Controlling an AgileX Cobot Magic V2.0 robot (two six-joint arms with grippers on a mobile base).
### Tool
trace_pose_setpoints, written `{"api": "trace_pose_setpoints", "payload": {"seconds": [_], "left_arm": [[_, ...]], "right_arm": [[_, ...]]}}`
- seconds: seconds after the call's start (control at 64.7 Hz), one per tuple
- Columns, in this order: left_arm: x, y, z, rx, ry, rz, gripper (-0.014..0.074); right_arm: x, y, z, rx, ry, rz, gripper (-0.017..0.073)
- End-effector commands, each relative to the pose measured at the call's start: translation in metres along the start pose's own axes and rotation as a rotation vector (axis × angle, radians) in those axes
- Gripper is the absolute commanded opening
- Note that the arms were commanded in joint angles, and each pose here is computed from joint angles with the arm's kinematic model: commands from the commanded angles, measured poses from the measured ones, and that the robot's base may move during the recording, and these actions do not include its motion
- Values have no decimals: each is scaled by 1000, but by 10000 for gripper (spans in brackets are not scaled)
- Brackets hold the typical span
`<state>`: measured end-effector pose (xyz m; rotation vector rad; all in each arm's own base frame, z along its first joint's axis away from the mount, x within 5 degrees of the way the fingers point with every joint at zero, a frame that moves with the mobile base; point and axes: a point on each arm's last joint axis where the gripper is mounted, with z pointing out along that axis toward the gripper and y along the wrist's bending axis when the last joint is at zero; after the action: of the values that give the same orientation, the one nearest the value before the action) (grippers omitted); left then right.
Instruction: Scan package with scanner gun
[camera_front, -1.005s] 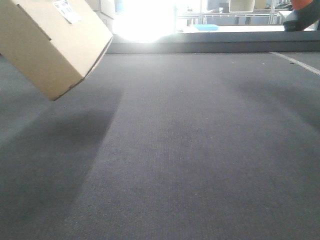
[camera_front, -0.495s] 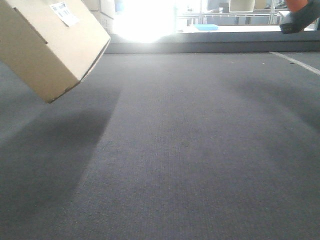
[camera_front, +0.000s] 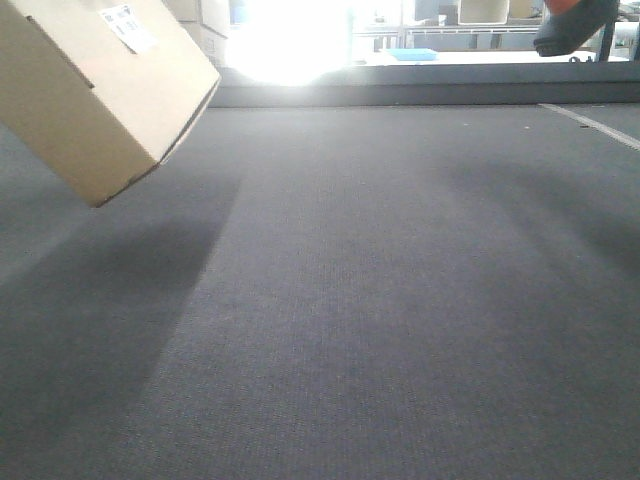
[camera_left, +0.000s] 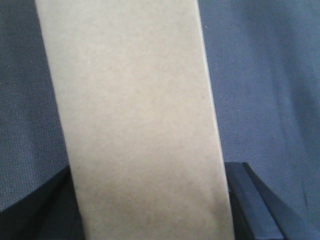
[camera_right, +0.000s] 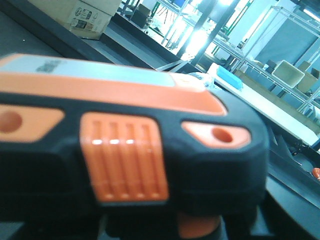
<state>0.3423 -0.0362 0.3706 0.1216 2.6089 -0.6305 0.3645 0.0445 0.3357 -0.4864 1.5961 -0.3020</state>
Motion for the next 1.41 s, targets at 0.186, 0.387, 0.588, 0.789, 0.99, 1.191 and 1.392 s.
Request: {"api": "trace_pose_setpoints", "payload": {"seconds": [0.186, 0.387, 0.588, 0.789, 0.99, 1.191, 1.392], "left_arm": [[0, -5, -6, 14, -23, 4, -111], [0, -5, -6, 14, -23, 4, -111], [0, -5, -6, 14, -23, 4, -111], [0, -5, -6, 14, -23, 4, -111], [0, -5, -6, 14, -23, 4, -111], [0, -5, -6, 14, -23, 4, -111], [0, -5, -6, 14, -23, 4, -111]], "right_arm": [[-16, -7, 12, 58, -85, 21, -154], [-26, 8, 18, 20, -111, 21, -154], [-25, 21, 23, -13, -105, 19, -154], [-24, 21, 23, -20, -94, 20, -154], [-29, 13, 16, 20, -90, 169, -154], [-47, -5, -6, 73, -109, 418, -154], [-54, -21, -33, 95, -116, 527, -154]]}}
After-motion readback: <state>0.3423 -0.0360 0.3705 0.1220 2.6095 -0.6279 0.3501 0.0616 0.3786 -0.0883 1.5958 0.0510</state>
